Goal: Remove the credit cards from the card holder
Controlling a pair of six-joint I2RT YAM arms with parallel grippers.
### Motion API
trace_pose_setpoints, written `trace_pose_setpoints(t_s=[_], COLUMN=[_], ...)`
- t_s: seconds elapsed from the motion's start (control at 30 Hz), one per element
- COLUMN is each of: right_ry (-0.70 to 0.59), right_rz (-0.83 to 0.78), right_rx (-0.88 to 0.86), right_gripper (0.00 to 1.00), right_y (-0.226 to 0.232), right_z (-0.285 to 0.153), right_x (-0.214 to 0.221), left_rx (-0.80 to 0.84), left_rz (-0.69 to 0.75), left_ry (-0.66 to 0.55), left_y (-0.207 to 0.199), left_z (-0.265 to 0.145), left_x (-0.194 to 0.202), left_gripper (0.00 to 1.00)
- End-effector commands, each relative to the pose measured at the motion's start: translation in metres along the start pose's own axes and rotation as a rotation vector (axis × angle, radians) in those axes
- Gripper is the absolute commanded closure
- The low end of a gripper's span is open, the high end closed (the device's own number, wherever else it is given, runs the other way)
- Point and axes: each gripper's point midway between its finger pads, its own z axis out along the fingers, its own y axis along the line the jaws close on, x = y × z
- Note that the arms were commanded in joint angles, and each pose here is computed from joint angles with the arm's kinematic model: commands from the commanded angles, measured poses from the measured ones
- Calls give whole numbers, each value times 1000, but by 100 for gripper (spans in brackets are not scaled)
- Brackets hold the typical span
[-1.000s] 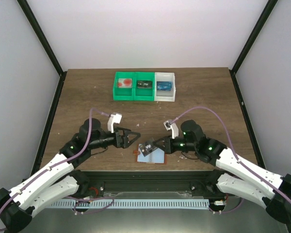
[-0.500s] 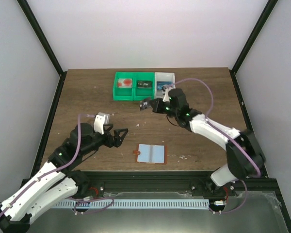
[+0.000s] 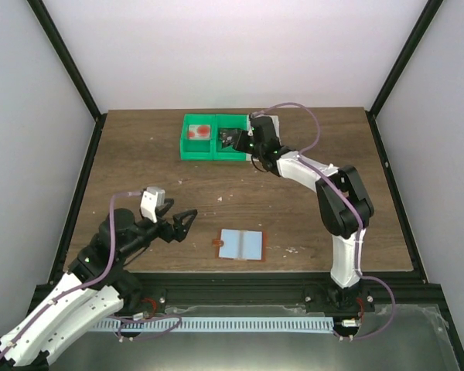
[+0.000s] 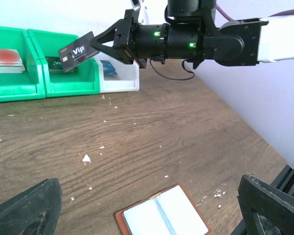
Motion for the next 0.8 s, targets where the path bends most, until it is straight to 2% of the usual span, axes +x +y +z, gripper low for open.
trace_pose_setpoints(t_s=[0.0, 0.3, 0.77], right_ry=[-59, -15, -46], right_rz=[39, 87, 85], right_rx=[36, 13, -45], right_gripper=[99, 100, 98], right_y=[-14, -32, -29], right_z=[13, 53, 89], right_x=[-27, -23, -35], left_rx=[27, 47, 50], left_rz=[30, 37, 48], left_ry=[-13, -1, -15], left_y=[-4, -8, -10], left_z=[1, 2, -1], left_x=[-1, 2, 2], left_gripper=[0, 0, 0])
